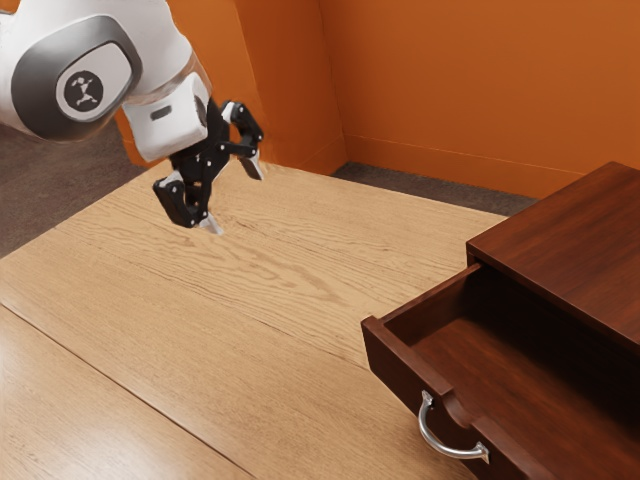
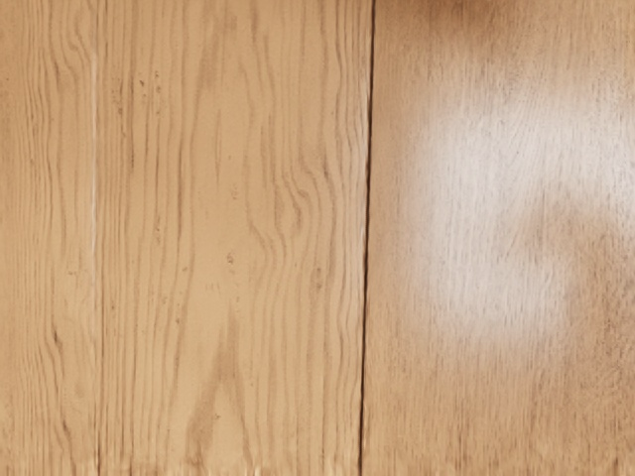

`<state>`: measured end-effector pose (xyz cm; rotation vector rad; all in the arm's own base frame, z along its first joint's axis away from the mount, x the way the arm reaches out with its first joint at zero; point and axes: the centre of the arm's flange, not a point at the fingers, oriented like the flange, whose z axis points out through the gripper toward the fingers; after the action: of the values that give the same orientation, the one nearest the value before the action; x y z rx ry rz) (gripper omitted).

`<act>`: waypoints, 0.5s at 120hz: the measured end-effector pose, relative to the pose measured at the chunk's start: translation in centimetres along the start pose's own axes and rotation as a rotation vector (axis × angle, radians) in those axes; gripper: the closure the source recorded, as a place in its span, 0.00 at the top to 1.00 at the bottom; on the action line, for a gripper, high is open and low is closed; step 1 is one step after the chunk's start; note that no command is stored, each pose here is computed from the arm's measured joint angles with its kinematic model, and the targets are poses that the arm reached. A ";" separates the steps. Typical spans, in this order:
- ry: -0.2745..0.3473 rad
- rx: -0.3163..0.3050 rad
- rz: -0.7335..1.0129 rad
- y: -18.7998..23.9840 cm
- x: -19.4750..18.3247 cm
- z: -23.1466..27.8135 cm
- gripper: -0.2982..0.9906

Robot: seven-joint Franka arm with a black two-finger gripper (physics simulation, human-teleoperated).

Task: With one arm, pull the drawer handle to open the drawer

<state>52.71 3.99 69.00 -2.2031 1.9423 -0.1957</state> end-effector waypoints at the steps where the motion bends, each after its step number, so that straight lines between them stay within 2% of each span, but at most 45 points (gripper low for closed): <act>1: 0.002 -0.010 -0.014 0.0 -0.4 0.1 0.76; 12: 0.035 -0.094 -0.174 0.6 -5.2 1.3 0.76; 28: 0.062 -0.140 -0.347 1.3 -9.4 0.9 0.77; 44: 0.061 -0.189 -0.431 1.2 -9.0 2.0 0.77; 60: 0.058 -0.179 -0.487 1.0 -8.4 0.7 0.77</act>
<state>50.87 12.22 68.32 -2.7874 1.4617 -0.1606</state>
